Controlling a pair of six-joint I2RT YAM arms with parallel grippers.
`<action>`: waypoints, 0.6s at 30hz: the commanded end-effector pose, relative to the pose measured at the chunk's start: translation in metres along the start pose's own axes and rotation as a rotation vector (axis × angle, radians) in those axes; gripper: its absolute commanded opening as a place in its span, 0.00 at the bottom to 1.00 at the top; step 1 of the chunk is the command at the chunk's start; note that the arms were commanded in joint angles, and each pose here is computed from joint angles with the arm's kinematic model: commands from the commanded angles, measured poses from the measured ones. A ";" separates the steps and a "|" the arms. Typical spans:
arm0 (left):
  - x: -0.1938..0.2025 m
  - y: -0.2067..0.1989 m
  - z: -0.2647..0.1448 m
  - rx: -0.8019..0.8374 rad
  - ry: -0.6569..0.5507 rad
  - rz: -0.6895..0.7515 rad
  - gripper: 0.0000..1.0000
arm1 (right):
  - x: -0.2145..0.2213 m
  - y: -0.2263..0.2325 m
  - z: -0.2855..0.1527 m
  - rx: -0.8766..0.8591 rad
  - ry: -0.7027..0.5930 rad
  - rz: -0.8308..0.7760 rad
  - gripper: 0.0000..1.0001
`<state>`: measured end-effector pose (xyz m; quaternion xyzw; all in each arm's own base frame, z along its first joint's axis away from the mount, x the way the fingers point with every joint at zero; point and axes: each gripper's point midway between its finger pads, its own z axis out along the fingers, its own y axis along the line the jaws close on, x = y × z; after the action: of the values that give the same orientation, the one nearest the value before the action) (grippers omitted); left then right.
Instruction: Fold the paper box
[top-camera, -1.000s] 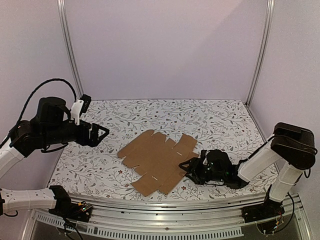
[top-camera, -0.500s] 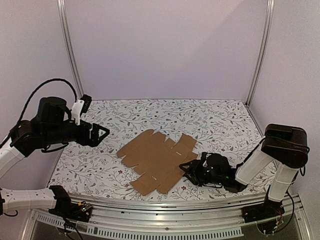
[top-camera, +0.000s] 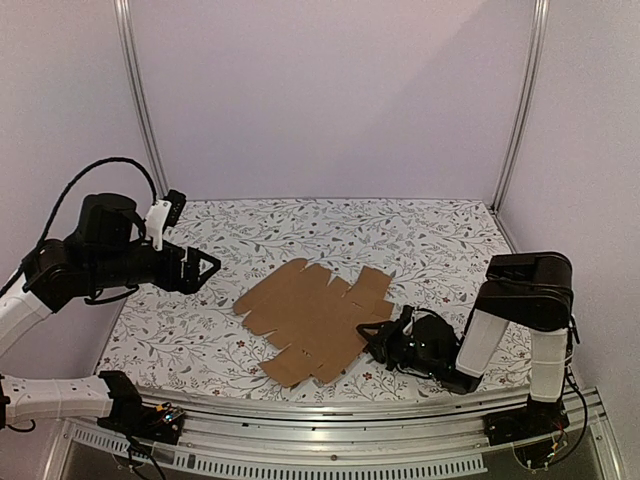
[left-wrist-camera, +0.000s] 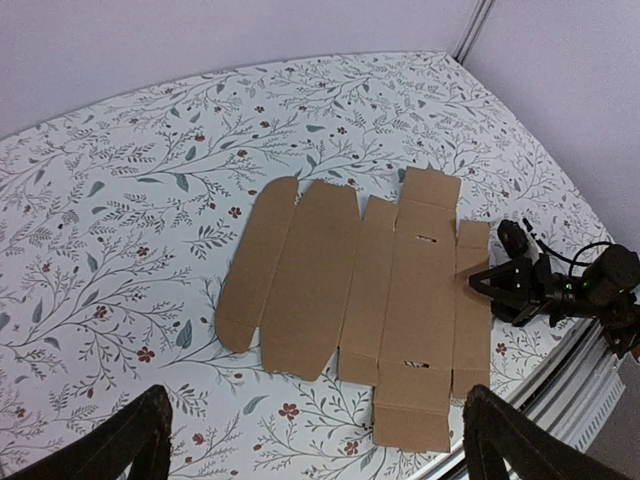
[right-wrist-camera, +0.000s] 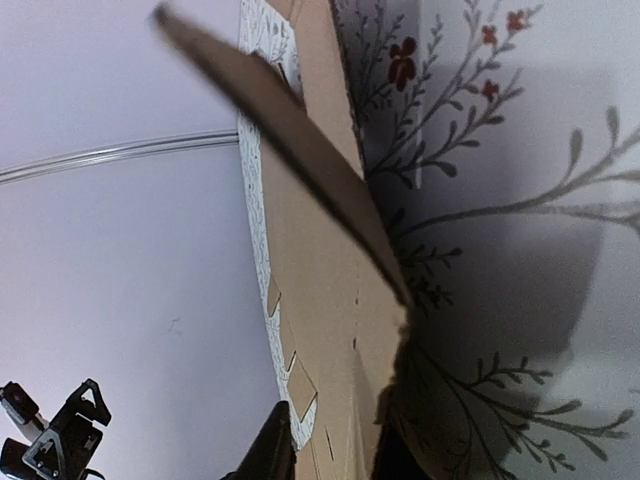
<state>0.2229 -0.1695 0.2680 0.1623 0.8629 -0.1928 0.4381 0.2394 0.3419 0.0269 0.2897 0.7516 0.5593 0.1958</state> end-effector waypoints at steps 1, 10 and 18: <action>0.006 0.004 0.006 -0.011 0.022 -0.002 1.00 | -0.007 -0.060 -0.007 0.174 -0.034 -0.015 0.12; 0.006 0.006 0.006 -0.019 0.019 -0.004 1.00 | -0.006 -0.050 -0.010 0.180 -0.022 -0.076 0.00; 0.003 0.005 0.004 -0.015 0.011 -0.011 1.00 | 0.005 -0.021 -0.009 0.235 0.045 -0.252 0.00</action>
<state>0.2238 -0.1697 0.2667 0.1618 0.8642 -0.1914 0.4363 0.2359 0.3374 0.0225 0.2580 0.7916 0.5119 0.2117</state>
